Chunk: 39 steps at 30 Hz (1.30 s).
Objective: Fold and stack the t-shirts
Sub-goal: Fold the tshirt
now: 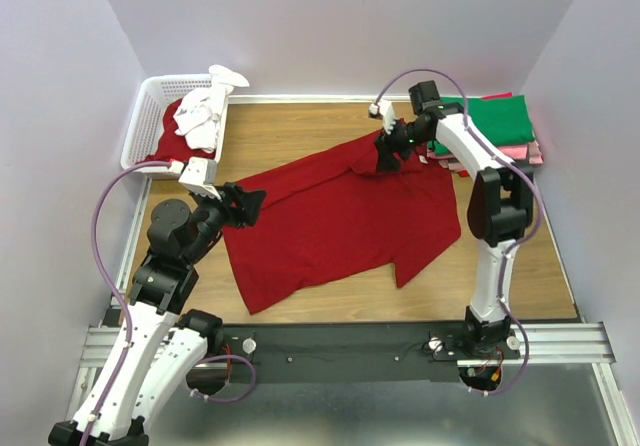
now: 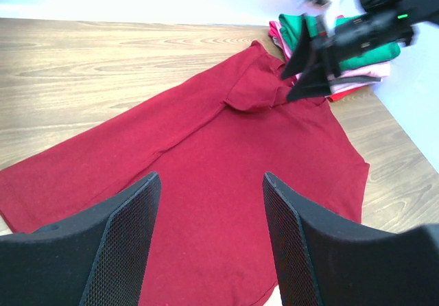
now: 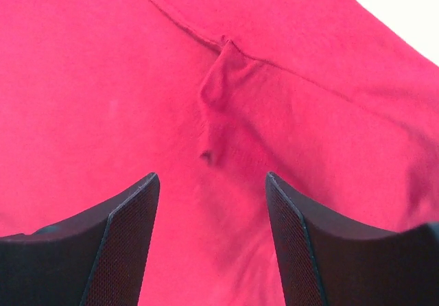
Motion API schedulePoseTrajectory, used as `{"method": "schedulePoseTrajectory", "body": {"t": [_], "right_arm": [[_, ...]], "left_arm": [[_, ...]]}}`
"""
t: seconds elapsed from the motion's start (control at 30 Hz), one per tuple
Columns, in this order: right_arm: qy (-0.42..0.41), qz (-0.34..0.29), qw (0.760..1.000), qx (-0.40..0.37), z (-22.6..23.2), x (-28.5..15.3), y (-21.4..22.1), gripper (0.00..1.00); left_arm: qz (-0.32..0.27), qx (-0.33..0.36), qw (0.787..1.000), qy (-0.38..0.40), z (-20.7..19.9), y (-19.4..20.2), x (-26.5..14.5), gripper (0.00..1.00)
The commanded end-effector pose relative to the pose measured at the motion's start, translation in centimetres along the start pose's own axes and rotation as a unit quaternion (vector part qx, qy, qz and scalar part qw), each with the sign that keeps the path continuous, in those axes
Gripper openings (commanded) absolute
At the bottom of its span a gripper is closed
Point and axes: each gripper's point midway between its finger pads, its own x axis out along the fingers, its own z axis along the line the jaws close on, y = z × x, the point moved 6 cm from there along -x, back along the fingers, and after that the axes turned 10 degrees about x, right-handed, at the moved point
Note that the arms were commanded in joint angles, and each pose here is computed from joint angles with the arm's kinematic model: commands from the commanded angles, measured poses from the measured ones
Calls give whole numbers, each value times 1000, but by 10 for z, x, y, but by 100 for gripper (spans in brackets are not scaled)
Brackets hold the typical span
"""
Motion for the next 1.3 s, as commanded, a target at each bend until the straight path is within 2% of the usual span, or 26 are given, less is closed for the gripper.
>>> {"method": "schedulePoseTrajectory", "body": {"t": [0.0, 0.23, 0.27, 0.3, 0.37, 0.4, 0.43, 0.57, 0.67, 0.8, 0.83, 0.9, 0.93, 0.97, 1.0, 1.1, 1.13, 1.2, 1.23, 1.27], "right_arm": [[-26, 35, 997, -59, 2, 27, 3, 70], [-20, 75, 995, -66, -4, 50, 15, 68], [-17, 80, 995, -62, -5, 50, 17, 65], [-12, 86, 994, -58, -6, 51, 19, 53], [-7, 93, 994, -49, -4, 52, 21, 40], [-4, 91, 995, -46, -3, 49, 19, 28], [-6, 94, 995, -39, 1, 48, 21, 23], [-11, 99, 995, -17, 18, 43, 25, 16], [-13, 119, 993, 8, 34, 45, 36, 14], [-34, 135, 989, 38, 54, 47, 53, 16], [-37, 137, 989, 41, 57, 47, 55, 19], [-34, 131, 990, 44, 61, 40, 52, 27], [-31, 130, 990, 43, 62, 37, 50, 45], [-27, 123, 991, 41, 62, 34, 45, 53], [-20, 115, 993, 36, 63, 28, 38, 56], [-7, 90, 996, 28, 64, 15, 18, 58], [-6, 74, 997, 18, 68, 6, 9, 63], [-12, 56, 998, 10, 75, -4, 2, 68], [-13, 47, 999, -1, 82, -14, 1, 80], [-10, 30, 999, -12, 86, -22, -7, 87]], "left_arm": [[-10, 7, 1000, 4, -1, 0, -2, 69], [0, 8, 1000, 8, -1, 2, 3, 69], [0, 8, 1000, 9, -1, 2, 2, 69], [1, 8, 1000, 9, -1, 3, 3, 69], [0, 9, 1000, 10, -1, 3, 2, 69], [-1, 8, 1000, 11, -2, 3, 2, 69], [-2, 9, 1000, 11, -2, 2, 1, 69], [-5, 10, 1000, 13, -2, 1, 0, 69], [-7, 11, 1000, 15, -3, 0, 0, 69], [-9, 11, 1000, 16, -3, 0, -1, 69], [-11, 12, 1000, 15, -3, -1, -2, 69], [-11, 11, 1000, 15, -3, -1, -2, 69], [-11, 12, 1000, 16, -3, -1, -2, 69], [-10, 12, 1000, 16, -3, -1, -1, 69], [-11, 12, 1000, 17, -4, -1, -1, 69], [-10, 10, 1000, 16, -3, -1, -1, 69], [-9, 10, 1000, 10, -2, 0, -1, 69], [-1, -2, 1000, -7, 1, 3, -1, 82], [6, -21, 1000, -20, 3, 7, 0, 98], [13, -40, 999, -23, 3, 10, -1, 98]]}}
